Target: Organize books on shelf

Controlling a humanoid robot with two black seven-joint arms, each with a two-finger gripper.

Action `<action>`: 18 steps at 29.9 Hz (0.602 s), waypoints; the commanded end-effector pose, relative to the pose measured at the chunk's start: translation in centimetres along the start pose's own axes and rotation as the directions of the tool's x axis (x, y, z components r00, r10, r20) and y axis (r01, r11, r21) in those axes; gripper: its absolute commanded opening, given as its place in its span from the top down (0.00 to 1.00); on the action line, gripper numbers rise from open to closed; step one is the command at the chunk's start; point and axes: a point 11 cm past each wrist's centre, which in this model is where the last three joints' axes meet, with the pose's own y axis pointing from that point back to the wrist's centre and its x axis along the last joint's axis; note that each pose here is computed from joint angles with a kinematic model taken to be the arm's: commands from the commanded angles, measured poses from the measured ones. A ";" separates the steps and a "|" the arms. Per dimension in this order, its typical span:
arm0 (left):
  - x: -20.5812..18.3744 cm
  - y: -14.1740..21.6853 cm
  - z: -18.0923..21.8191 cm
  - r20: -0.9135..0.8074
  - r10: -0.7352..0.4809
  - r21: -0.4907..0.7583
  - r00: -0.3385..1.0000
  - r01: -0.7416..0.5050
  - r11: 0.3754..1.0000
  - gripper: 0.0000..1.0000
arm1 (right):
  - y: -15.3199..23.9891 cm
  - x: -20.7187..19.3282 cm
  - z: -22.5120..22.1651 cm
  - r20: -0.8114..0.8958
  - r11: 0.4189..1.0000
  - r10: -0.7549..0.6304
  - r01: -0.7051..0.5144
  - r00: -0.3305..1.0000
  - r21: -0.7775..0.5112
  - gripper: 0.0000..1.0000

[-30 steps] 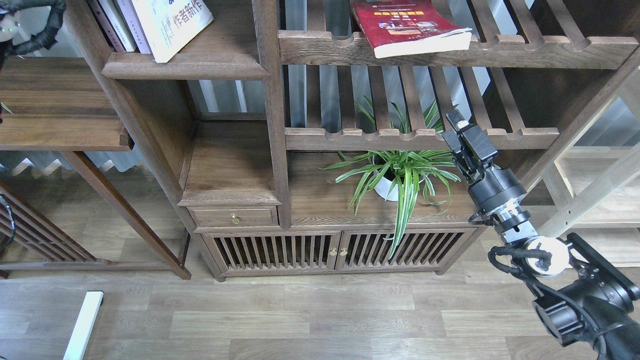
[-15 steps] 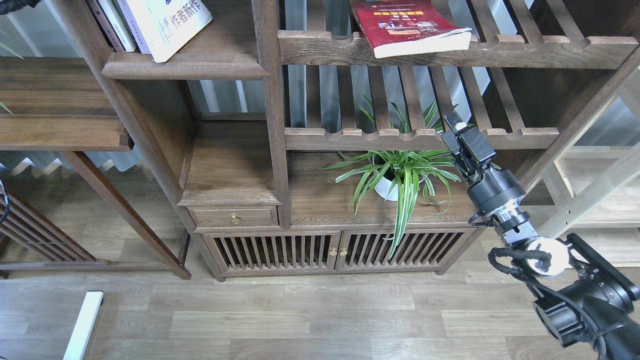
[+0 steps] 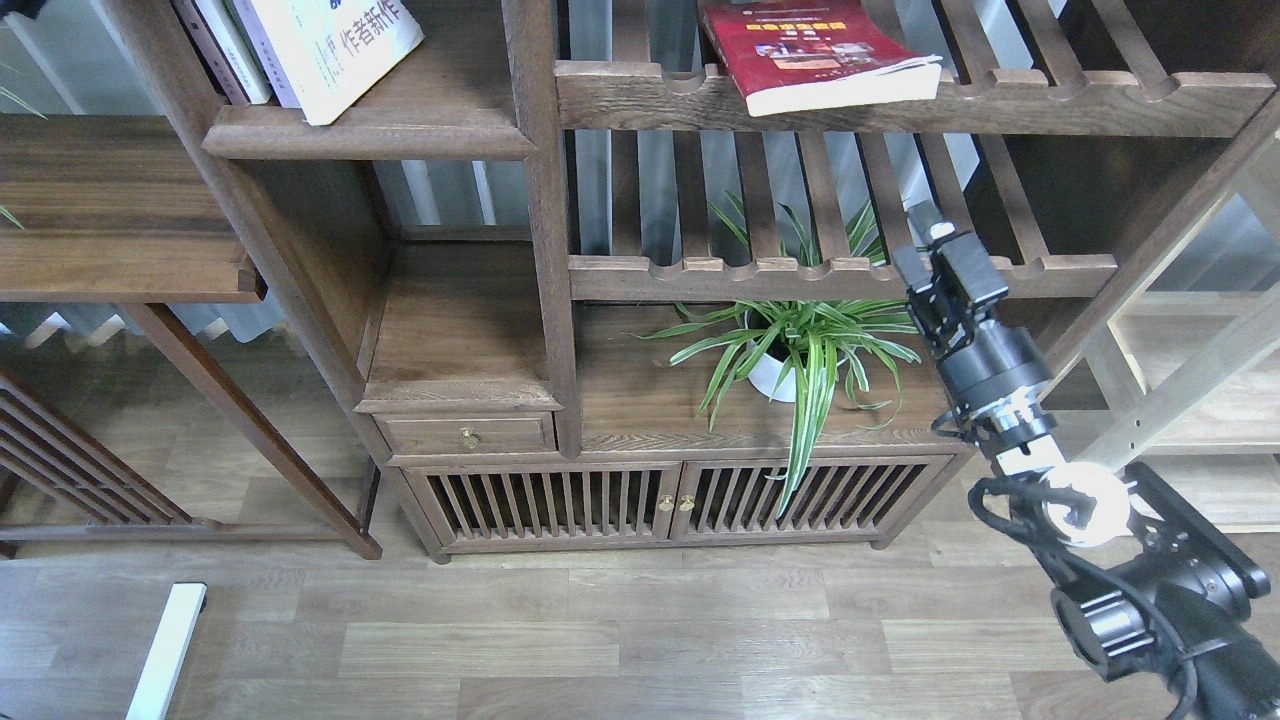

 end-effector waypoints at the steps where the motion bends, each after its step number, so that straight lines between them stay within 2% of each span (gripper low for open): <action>1: -0.7 1.2 -1.1 -0.141 -0.065 0.004 0.988 0.066 0.998 0.57 | -0.1 -0.5 -1.5 0.038 0.998 -0.017 0.014 0.999 0.064 0.16; 6: -0.5 2.9 -2.9 -0.330 -0.126 -0.008 0.936 0.130 0.991 0.55 | 0.1 -0.8 -2.3 0.032 0.997 -0.021 0.018 0.999 0.077 0.22; 12: 0.6 5.6 -6.7 -0.534 -0.257 -0.060 0.805 0.267 0.962 0.55 | -0.4 -2.4 -1.3 0.052 0.996 -0.074 0.071 0.996 0.056 0.22; 18: 1.6 7.4 -10.6 -0.679 -0.291 -0.119 0.674 0.290 0.949 0.50 | -0.2 -3.9 1.5 0.115 0.992 -0.124 0.122 0.986 0.023 0.20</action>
